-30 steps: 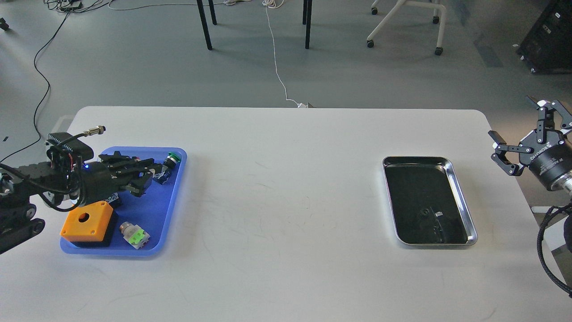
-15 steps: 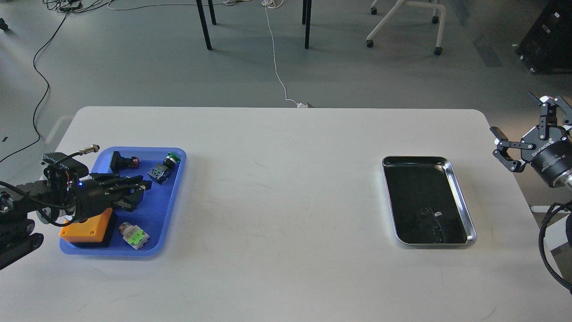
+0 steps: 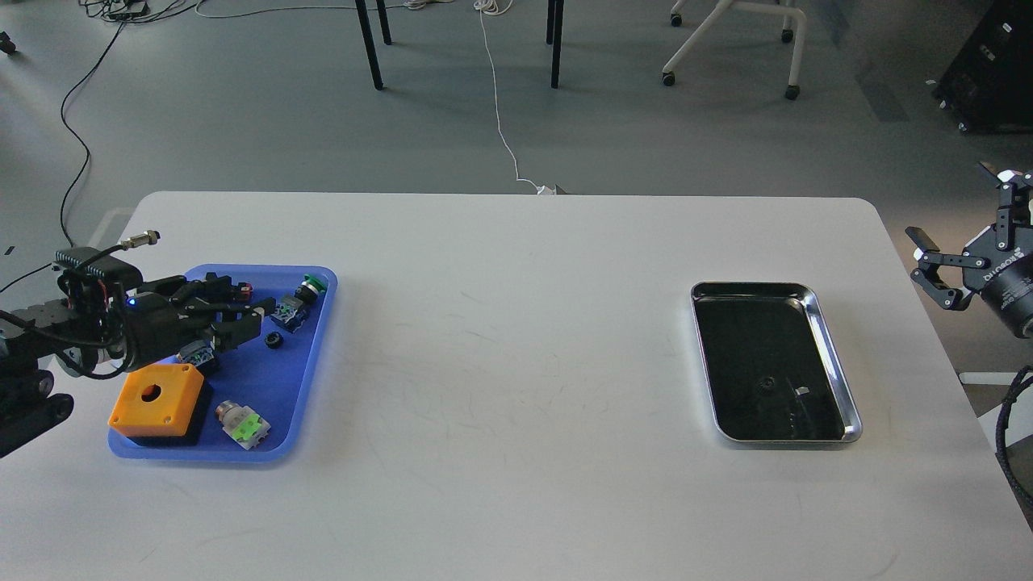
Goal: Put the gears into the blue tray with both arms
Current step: 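Lift the left arm away and move the right gripper over the metal tray, then lower the right gripper into the metal tray and grasp another black gear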
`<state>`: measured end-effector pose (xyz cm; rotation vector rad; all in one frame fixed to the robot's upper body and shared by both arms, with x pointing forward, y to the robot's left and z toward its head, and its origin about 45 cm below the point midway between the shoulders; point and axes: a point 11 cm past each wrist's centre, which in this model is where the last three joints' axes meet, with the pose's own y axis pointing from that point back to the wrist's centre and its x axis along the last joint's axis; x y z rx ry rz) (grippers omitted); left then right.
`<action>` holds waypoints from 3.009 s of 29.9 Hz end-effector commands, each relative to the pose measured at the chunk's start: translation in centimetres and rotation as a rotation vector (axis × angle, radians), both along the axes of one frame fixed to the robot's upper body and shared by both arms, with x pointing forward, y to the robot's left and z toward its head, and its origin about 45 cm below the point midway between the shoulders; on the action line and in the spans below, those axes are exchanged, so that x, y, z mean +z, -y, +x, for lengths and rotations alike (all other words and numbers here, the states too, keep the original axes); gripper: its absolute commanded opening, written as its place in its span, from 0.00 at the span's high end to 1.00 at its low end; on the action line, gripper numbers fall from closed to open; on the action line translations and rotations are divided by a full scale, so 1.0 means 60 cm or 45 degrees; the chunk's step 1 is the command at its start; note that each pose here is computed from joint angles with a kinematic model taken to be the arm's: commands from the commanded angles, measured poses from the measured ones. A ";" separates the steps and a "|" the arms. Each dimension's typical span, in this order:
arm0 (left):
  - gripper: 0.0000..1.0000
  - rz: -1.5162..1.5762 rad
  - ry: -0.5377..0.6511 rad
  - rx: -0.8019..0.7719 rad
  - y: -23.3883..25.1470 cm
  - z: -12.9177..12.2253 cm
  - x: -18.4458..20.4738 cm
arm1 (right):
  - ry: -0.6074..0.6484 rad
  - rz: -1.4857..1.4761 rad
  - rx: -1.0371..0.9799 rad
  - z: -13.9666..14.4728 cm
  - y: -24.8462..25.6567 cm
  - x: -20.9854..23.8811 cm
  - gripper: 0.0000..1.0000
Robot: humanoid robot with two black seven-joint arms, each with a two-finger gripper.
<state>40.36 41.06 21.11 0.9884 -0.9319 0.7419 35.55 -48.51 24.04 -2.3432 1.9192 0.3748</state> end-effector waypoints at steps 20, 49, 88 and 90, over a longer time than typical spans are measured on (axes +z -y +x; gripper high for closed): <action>0.02 -1.921 -0.163 0.477 0.113 0.184 0.150 | 0.250 -1.793 1.589 0.060 -0.363 0.055 0.01; 0.02 -2.299 -0.327 0.413 0.113 0.175 0.150 | -0.143 -2.414 2.138 0.023 -0.254 -0.115 0.24; 0.02 -2.286 -0.295 0.427 0.090 0.172 0.158 | -0.075 -2.333 2.180 0.016 -0.300 -0.148 0.49; 0.02 -2.284 -0.291 0.428 0.087 0.172 0.159 | -0.065 -2.318 2.192 0.009 -0.301 -0.148 0.49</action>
